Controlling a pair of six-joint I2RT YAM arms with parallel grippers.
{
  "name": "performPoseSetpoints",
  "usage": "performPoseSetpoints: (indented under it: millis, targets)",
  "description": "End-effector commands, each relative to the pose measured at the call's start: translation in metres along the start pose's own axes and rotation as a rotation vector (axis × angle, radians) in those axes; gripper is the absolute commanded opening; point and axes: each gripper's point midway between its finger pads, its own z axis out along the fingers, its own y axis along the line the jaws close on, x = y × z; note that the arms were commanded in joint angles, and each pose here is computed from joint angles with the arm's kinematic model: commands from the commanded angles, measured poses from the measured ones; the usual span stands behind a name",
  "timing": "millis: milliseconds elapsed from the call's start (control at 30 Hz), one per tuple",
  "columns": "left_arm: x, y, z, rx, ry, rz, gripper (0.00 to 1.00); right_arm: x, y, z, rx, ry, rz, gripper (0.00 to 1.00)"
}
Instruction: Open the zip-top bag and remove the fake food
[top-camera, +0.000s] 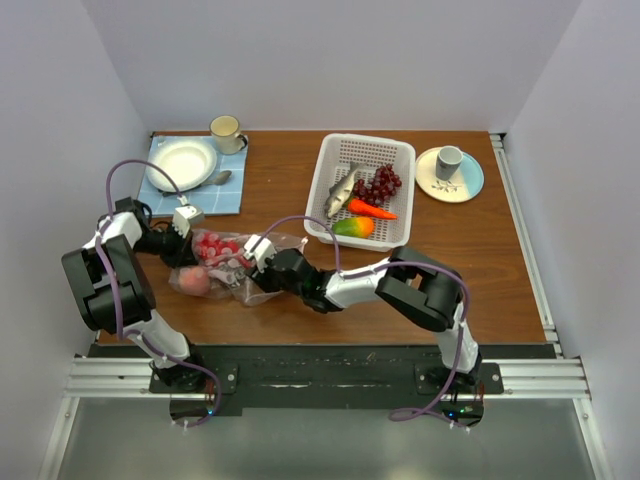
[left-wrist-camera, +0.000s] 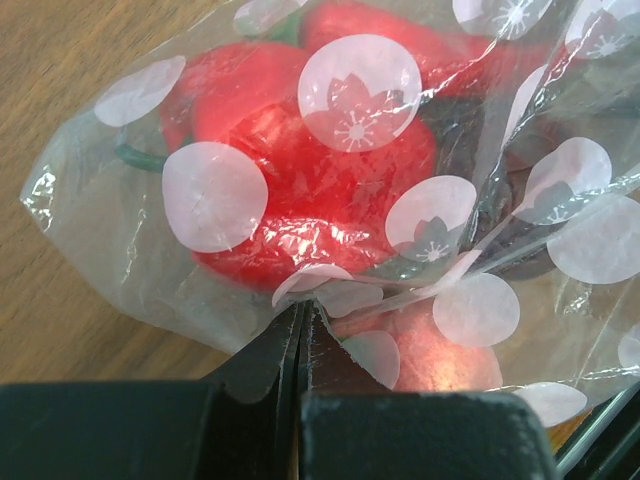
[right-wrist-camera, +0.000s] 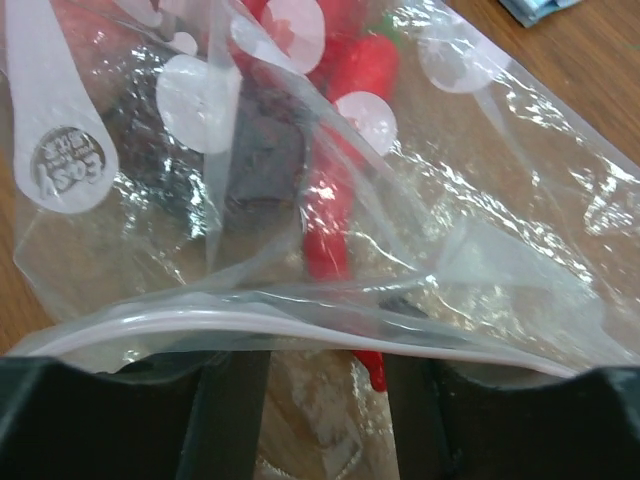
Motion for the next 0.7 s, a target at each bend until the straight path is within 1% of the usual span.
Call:
performPoseSetpoints:
  millis: [0, 200, 300, 400, 433, 500, 667]
  targets:
    - [-0.007, 0.002, -0.005, -0.004, -0.01, 0.04, 0.0, -0.003, 0.009, 0.014, -0.026, -0.009, 0.062, 0.47]
    - [-0.006, 0.002, -0.005, -0.006, -0.004, 0.043, 0.0, 0.02, 0.003, 0.02, 0.004, 0.039, 0.089, 0.39]
    - [-0.005, 0.001, -0.005, -0.005, 0.002, 0.045, 0.0, 0.03, 0.001, 0.017, 0.008, 0.057, 0.112, 0.33]
    - [-0.006, 0.002, -0.005, -0.008, 0.0, 0.047, 0.0, 0.032, 0.002, 0.011, 0.001, 0.064, 0.137, 0.21]
    - [-0.005, 0.002, -0.005, -0.007, 0.0, 0.044, 0.0, 0.036, 0.002, 0.009, 0.003, 0.074, 0.151, 0.12]
    - [-0.004, 0.002, -0.004, -0.007, 0.0, 0.045, 0.0, 0.031, 0.003, 0.003, 0.002, 0.069, 0.174, 0.0]
    - [-0.002, 0.003, -0.004, -0.015, 0.008, 0.048, 0.0, 0.038, 0.004, -0.018, 0.001, 0.101, 0.222, 0.0]
